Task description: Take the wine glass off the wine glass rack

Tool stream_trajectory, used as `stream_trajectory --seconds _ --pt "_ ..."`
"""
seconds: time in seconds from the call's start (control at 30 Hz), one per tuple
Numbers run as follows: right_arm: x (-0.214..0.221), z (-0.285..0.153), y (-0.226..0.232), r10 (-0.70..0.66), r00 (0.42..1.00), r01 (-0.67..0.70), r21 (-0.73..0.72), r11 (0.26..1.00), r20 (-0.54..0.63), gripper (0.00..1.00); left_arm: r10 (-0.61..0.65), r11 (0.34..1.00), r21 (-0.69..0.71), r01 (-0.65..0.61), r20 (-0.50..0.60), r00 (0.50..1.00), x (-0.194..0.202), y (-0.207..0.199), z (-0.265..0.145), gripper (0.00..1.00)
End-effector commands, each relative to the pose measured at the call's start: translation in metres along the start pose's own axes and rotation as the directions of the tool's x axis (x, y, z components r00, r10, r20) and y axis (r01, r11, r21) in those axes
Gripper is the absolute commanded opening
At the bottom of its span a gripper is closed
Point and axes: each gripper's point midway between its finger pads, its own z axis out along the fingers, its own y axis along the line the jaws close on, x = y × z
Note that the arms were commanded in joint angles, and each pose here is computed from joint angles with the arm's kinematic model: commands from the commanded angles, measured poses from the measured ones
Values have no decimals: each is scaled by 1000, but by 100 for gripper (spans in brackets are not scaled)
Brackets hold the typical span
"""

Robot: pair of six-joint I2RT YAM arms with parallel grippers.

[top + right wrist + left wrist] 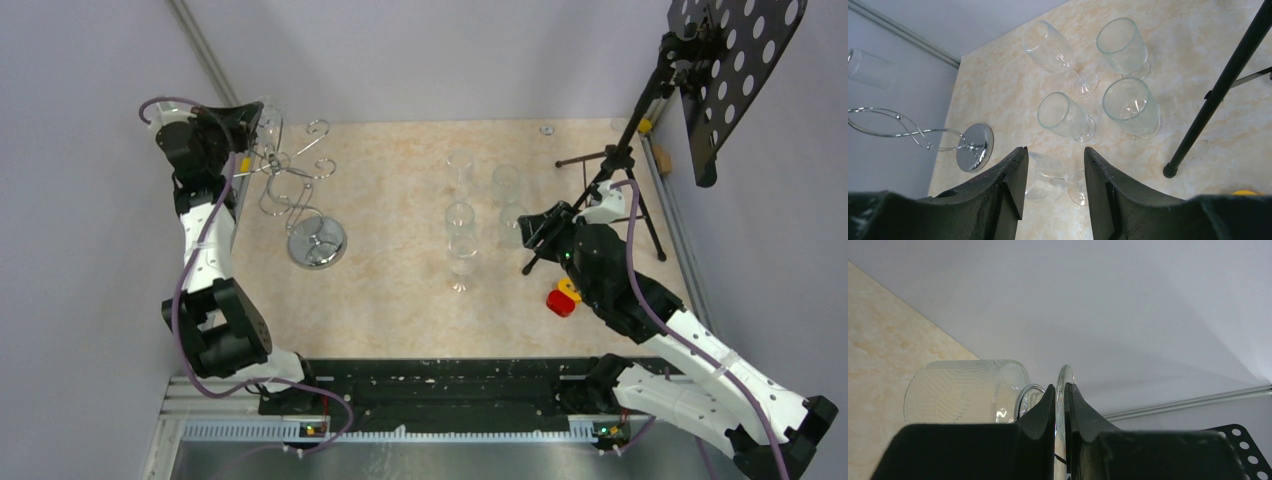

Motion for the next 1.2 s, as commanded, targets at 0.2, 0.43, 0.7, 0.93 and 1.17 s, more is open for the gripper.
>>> stream_trajectory --seconds 0.2,0.43,0.7,0.93,1.17 --pt "-10 -2 13 21 999 -20 -42 999 26 47 33 985 170 -17 -91 995 8 -70 -19 0" --pt "-11 -2 13 19 999 -18 -45 999 26 47 94 994 57 -89 -82 992 6 -62 -29 0" --pt "-10 -1 15 22 999 -21 -49 999 25 47 113 993 31 -112 -48 992 -4 -66 -40 0" --pt "-10 -2 14 23 999 -22 -48 999 26 47 130 991 -37 -130 -1 991 -16 -61 -48 0" --pt "-10 -2 14 23 999 -22 -47 999 27 47 170 985 -50 -167 54 984 -33 -67 -50 0"
